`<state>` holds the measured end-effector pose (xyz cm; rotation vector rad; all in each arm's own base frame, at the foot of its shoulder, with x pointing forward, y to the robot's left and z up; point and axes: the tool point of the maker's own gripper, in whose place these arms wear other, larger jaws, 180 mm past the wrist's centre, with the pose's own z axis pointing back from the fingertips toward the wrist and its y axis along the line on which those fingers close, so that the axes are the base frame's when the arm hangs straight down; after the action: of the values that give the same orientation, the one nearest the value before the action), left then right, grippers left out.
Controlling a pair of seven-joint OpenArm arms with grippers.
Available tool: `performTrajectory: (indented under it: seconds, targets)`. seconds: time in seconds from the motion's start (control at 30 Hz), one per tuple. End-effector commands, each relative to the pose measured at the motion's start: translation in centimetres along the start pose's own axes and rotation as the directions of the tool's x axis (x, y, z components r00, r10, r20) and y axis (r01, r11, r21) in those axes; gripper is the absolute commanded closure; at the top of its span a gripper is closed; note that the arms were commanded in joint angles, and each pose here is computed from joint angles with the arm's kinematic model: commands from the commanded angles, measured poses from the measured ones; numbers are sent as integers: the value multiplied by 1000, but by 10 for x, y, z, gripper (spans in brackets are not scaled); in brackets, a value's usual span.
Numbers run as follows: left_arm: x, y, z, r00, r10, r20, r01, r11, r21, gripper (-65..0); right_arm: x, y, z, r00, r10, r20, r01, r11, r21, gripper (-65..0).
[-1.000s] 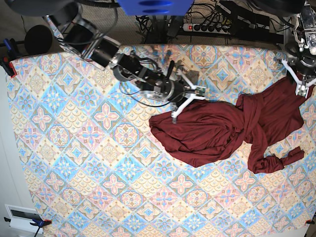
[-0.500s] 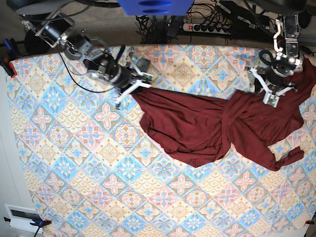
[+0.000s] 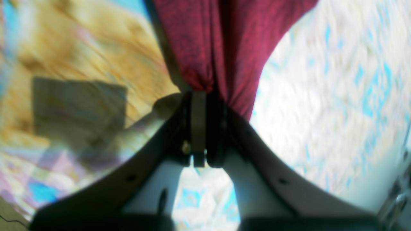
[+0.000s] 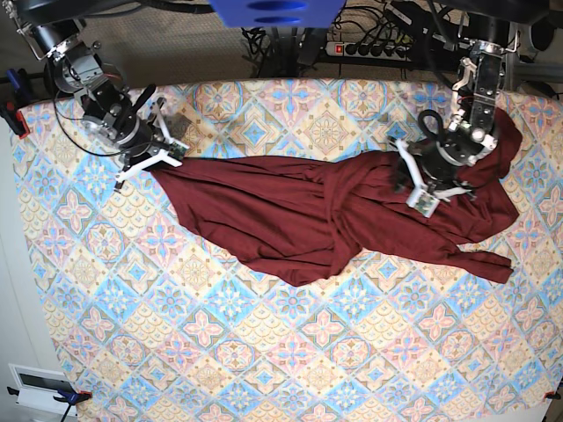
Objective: Layout the t-shirt on the table in an organized manner, then fold the t-shirt properly
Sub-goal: 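Grasp the shirt edge with the right gripper and the body with the left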
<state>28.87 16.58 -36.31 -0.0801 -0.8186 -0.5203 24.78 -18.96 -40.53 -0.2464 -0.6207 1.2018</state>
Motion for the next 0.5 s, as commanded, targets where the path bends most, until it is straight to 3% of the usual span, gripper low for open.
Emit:
performTrajectory:
  seconds: [0.0, 0.13, 0.3, 0.47]
  targets:
    - [15, -3, 0, 999, -22, 40, 23, 1000, -11, -231, -3, -11, 4, 1000, 7, -1, -7, 1000, -30, 0]
    - [27, -38, -11, 996, -73, 60, 79, 991, -105, -232, -3, -11, 5, 1000, 6, -2, -6, 1000, -31, 0]
    - [54, -71, -22, 992, -51, 114, 71, 982, -174, -237, -3, -10, 4, 1000, 6, -2, -6, 1000, -28, 0]
    - [54, -82, -46, 1000, 20, 19, -15, 971, -237, -322, -2, -10, 5, 1000, 7, 1, -7, 1000, -30, 0]
